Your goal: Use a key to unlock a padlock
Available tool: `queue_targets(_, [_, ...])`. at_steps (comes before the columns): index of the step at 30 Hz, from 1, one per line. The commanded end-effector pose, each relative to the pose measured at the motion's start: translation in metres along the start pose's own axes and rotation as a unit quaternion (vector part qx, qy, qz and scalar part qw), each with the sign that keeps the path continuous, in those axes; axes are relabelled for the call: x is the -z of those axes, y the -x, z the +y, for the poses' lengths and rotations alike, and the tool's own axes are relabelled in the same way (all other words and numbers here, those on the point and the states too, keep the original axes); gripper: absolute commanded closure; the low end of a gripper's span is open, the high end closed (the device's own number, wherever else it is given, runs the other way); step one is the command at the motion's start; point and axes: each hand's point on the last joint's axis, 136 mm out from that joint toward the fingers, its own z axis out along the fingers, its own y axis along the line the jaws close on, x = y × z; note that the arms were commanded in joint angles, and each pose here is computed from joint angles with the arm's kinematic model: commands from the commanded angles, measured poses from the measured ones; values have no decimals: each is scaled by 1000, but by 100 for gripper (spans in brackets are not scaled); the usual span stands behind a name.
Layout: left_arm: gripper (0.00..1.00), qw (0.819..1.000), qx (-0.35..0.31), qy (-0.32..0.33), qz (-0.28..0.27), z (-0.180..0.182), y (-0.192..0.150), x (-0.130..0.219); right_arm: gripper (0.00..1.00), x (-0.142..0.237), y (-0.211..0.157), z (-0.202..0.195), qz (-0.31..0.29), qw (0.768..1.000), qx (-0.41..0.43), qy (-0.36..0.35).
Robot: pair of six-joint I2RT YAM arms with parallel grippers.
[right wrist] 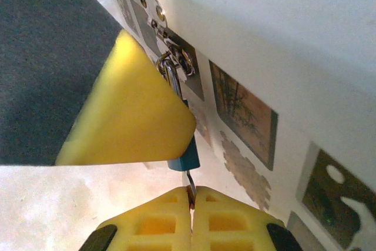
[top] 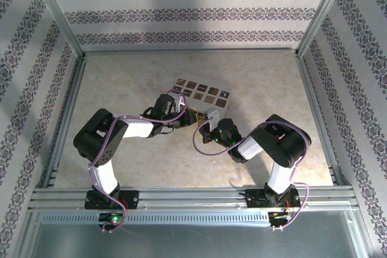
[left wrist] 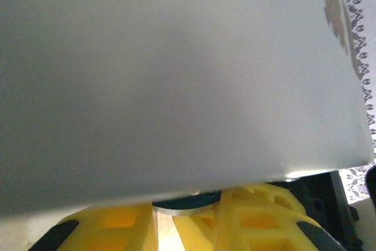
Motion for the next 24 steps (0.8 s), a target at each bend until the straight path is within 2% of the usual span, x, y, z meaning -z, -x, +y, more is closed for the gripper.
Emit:
queue_targets(1, [72,999,9,-19,29,-3,-21,-7,100,1,16,7,-46,999,-20,20])
queue_targets(7, [58,1000,4,-12,13,-3,-18,2,100,2,-11,1,-20,998,-50,14])
queue_targets(11, [49,1000,-6,-10,-23,-6,-7,27,100,2,-8,3,-24,997,-67,20])
queue_targets(13, [47,999,-8,-6,-46,-5,-1,45,100,9,-19,2,-9,997,-80,18])
queue_targets(19, [45,995,19,-13,-94,1,8,83,100,18,-17,9,6,992,-122,31])
queue_targets(24, [49,993,43,-50,-98,-9,9,87,100,25,-16,16,31,985,-163,43])
